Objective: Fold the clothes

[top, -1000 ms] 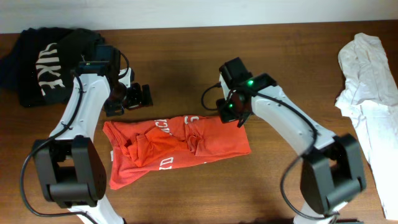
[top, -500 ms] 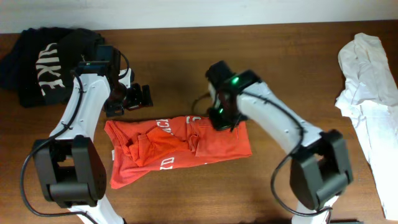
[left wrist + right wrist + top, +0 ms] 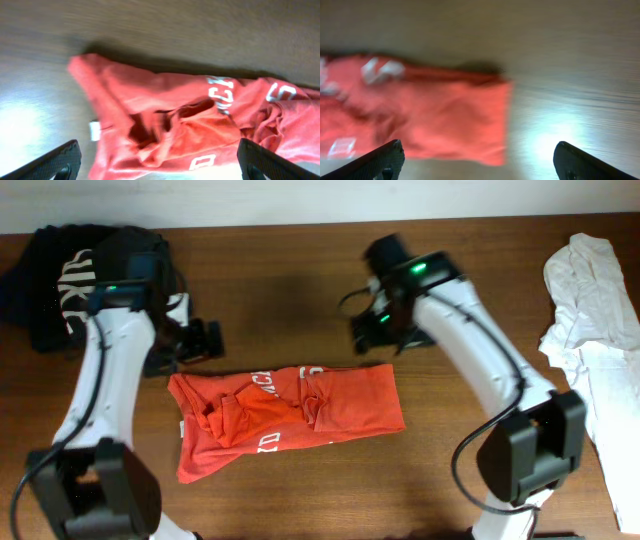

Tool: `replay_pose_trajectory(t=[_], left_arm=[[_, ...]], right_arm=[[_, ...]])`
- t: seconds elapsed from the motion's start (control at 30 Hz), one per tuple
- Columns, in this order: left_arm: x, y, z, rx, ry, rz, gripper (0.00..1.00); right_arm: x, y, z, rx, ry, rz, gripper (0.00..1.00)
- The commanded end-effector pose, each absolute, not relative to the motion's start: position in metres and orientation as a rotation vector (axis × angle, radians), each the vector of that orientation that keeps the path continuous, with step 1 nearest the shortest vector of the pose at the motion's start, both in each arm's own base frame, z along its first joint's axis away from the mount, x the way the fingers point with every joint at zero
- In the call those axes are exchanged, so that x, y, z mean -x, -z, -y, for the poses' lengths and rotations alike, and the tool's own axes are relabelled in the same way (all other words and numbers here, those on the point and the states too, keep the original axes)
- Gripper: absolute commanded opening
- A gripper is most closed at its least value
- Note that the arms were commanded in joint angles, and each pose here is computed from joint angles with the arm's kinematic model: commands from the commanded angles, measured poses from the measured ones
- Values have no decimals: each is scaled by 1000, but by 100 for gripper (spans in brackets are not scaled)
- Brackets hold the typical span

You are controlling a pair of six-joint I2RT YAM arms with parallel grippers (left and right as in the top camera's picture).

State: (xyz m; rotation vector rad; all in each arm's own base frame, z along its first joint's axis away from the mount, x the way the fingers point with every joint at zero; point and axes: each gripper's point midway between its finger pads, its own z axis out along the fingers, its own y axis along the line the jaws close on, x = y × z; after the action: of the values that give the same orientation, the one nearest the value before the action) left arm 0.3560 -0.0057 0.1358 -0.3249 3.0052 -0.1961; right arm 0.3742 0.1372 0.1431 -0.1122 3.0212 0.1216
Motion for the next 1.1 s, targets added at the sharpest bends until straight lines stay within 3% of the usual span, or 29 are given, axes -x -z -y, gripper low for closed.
replay_pose_trajectory(t=[0.0, 0.07, 0.2, 0.33, 0.53, 0.7, 0.73, 0.8, 0.83, 0.87, 0.9, 0.97, 1.07], left_arm=[[-329, -151, -64, 644, -4, -2979, 99], [-319, -144, -84, 780, 84, -2970, 99], [-298, -95, -39, 524, 547, -3055, 99], [-287, -43, -36, 531, 554, -3041, 99], [-276, -11, -46, 570, 596, -3121, 99], [-267, 3, -13, 414, 777, -3157, 98], [-268, 3, -1, 366, 832, -3141, 91], [-268, 3, 8, 313, 828, -3156, 54], [-268, 3, 10, 312, 828, -3161, 43], [-268, 3, 11, 335, 825, -3165, 5], [-269, 3, 10, 374, 820, -3167, 0], [-274, 1, 3, 447, 748, -3179, 1], [-282, -18, -37, 635, 377, -3251, 0]], right_arm=[[-395, -152, -51, -194, -37, -2984, 99], [-396, -152, -8, -375, -29, -2978, 99], [-390, -151, 47, -582, -13, -2955, 99], [-386, -151, 51, -604, -10, -2965, 99], [-386, -151, 51, -604, -11, -2967, 99], [-386, -151, 47, -601, -50, -2968, 99], [-386, -151, 47, -602, -50, -2968, 99], [-386, -151, 47, -602, -50, -2968, 99], [-386, -151, 47, -602, -50, -2968, 99], [-386, -151, 47, -602, -50, -2968, 99], [-387, -151, 47, -602, -50, -2967, 99], [-387, -151, 47, -601, -50, -2964, 99], [-387, -151, 47, -601, -50, -2964, 99]])
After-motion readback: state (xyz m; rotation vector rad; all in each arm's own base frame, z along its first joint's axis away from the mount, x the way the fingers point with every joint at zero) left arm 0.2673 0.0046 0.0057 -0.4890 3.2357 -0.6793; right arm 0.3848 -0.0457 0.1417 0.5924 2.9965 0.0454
